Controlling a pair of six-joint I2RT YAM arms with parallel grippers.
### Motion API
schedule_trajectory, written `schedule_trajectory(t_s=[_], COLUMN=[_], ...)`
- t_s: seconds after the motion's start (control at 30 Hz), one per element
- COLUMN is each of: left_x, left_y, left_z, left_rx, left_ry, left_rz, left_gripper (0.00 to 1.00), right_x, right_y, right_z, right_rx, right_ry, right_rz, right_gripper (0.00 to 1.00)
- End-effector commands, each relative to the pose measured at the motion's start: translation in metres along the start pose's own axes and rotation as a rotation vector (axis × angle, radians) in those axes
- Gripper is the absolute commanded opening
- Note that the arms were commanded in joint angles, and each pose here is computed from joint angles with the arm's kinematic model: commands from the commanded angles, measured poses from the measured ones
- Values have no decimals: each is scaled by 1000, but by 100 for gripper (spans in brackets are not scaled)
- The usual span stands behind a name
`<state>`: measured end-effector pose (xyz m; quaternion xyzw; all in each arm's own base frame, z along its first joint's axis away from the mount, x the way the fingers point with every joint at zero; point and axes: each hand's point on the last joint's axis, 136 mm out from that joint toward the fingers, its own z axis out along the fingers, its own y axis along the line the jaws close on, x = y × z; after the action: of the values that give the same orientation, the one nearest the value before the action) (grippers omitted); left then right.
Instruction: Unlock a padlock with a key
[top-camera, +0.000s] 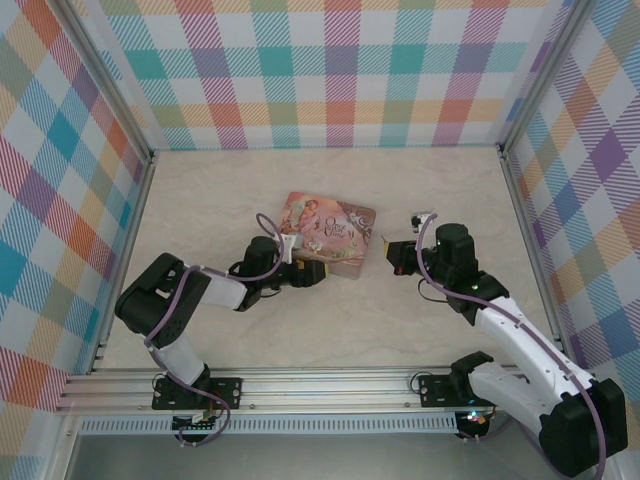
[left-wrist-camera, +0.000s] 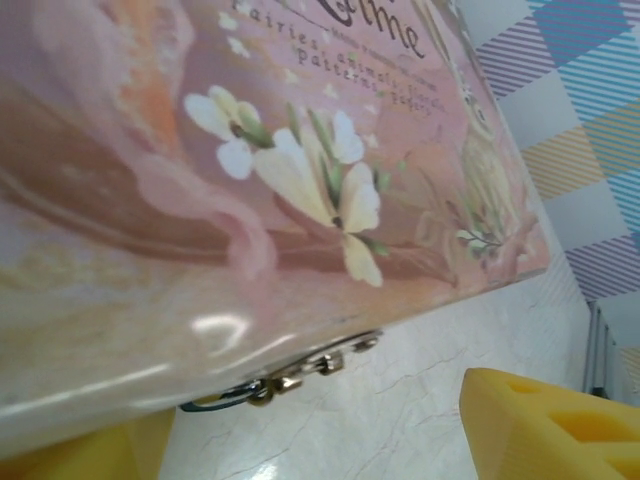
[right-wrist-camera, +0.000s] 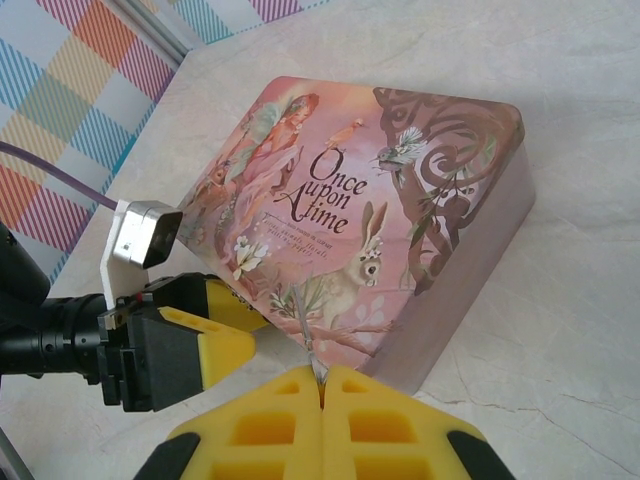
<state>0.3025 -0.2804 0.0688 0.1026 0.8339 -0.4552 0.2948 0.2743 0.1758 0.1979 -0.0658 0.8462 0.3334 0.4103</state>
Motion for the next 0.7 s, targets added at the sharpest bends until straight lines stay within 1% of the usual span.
schedule_trajectory(t_s=[0.0,0.43,0.53,0.67], left_x=[-18,-19,-18,-14], left_y=[-25,-33,-32,-20], left_z=[4,11,14,17], left_rx=[89,97,86,42], left_ry=[-49,-62,-62,-67], left_rz=[13,-37,-40,-58], left_gripper=[73,66,66,68], right_x=[-4,-3,-2,-1], right_y=[1,2,1,1], right_z=[-1,0,0,-1], right_rx=[-7,-16,-15,-13], right_ry=[-18,-16,-14,-15], right_rz=[4,8,8,8], right_gripper=[5,5,6,5])
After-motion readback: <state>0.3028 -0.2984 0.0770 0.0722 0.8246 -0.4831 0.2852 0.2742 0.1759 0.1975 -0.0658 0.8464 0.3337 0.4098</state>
